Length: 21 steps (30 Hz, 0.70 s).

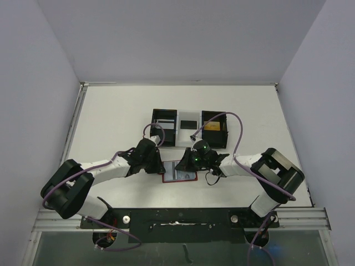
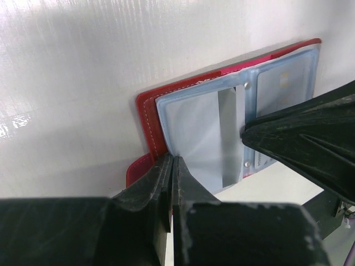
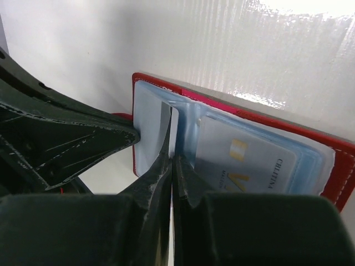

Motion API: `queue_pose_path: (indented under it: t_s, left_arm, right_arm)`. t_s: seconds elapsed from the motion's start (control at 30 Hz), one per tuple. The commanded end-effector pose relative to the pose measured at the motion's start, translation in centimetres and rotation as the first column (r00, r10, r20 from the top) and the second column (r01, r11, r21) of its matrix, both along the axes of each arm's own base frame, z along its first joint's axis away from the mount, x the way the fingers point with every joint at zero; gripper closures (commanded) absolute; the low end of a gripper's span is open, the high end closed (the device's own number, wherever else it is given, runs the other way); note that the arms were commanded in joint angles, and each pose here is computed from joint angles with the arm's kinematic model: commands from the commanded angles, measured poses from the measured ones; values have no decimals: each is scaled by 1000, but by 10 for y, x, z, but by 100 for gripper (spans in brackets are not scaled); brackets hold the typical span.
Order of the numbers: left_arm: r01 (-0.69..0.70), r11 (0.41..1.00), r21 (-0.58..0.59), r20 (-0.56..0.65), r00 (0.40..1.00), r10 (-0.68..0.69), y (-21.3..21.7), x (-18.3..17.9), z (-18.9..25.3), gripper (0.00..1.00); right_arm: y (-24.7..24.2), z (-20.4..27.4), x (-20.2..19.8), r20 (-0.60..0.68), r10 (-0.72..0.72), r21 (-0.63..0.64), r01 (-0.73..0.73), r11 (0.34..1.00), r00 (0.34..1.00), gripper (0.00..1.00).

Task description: Take the credit cards out of the card holder

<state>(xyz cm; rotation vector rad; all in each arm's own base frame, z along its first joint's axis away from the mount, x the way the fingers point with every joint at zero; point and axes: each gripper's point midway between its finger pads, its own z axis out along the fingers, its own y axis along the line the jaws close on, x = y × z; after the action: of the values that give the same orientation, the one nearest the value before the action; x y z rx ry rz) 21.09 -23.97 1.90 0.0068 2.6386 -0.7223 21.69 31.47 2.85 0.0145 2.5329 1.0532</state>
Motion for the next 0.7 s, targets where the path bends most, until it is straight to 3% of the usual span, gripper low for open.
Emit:
queue_pose_path:
  t_s: [0.0, 0.27, 0.6, 0.67]
  left_arm:
    - [2, 1000, 12, 29, 1000, -3, -1, 3, 4, 100]
    - [3, 1000, 8, 33, 999, -4, -1, 3, 5, 100]
    - [10, 1000, -9, 37, 999, -9, -4, 3, 8, 100]
    - [12, 1000, -9, 36, 999, -11, -4, 2, 8, 100]
  right_arm:
    - [8, 34, 11, 77, 9, 75, -15, 997, 997, 100]
    - [-1, 27, 10, 56, -18, 46, 16, 999, 998, 100]
    - [1, -7, 5, -21, -6, -79, 4, 997, 1000, 66]
    - [0, -13, 4, -31, -13, -109, 10, 994, 999, 64]
